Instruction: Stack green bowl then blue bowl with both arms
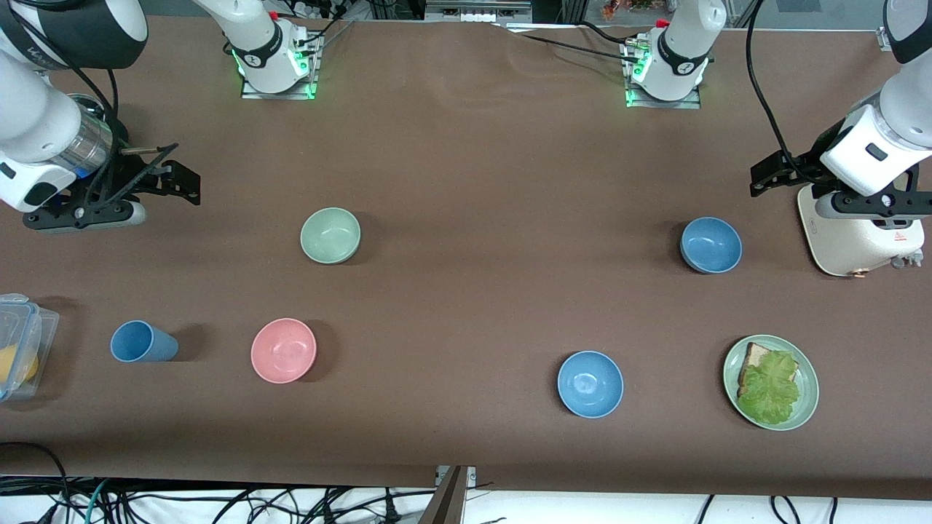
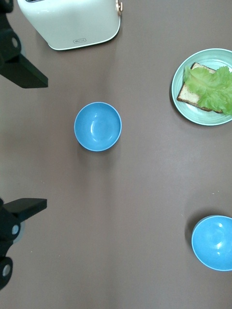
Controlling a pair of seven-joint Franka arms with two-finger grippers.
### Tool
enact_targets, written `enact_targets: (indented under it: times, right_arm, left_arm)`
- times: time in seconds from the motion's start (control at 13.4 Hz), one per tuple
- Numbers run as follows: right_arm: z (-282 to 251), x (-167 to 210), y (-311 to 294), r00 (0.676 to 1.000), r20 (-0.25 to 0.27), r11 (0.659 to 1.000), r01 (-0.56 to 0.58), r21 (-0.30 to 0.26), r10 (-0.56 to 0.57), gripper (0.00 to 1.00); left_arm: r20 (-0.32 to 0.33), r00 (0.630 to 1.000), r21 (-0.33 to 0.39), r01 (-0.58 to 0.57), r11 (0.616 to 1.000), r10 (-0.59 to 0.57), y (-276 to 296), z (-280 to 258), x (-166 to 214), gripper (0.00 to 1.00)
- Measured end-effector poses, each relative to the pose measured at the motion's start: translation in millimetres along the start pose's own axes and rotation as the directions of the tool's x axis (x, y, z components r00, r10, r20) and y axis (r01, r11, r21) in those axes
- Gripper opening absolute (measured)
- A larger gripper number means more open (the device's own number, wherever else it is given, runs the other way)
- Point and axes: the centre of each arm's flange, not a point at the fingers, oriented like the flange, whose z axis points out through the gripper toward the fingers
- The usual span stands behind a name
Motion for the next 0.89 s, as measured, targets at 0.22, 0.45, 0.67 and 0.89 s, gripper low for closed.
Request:
enact_targets:
  times: [0.22,0.45,0.67,0.89]
  right_arm:
    - [19.6,5.2,-1.5,0.999,0.052,1.0,0.016,0.001,-0.016,1.0]
    - [44.6,7.0,-13.2,0.991,0.119,0.996,0.056,0.065,-0.063,1.0]
    - [111.5,7.2,-25.8,0.996,0.083,0.988,0.031,0.15,-0.043,1.0]
    - [207.6,-17.3,-50.2,0.998,0.034,0.989,0.047,0.14,-0.052,0.99]
  left_arm:
    - [0.0,1.0,0.0,0.0,1.0,0.0,0.0,0.0,0.0,1.0]
    - [0.0,1.0,0.0,0.0,1.0,0.0,0.0,0.1,0.1,1.0]
    - [0.0,1.0,-0.002,0.001,1.0,-0.001,-0.2,0.1,0.2,1.0]
    - [0.0,1.0,-0.002,0.003,1.0,-0.003,-1.2,0.1,0.3,1.0]
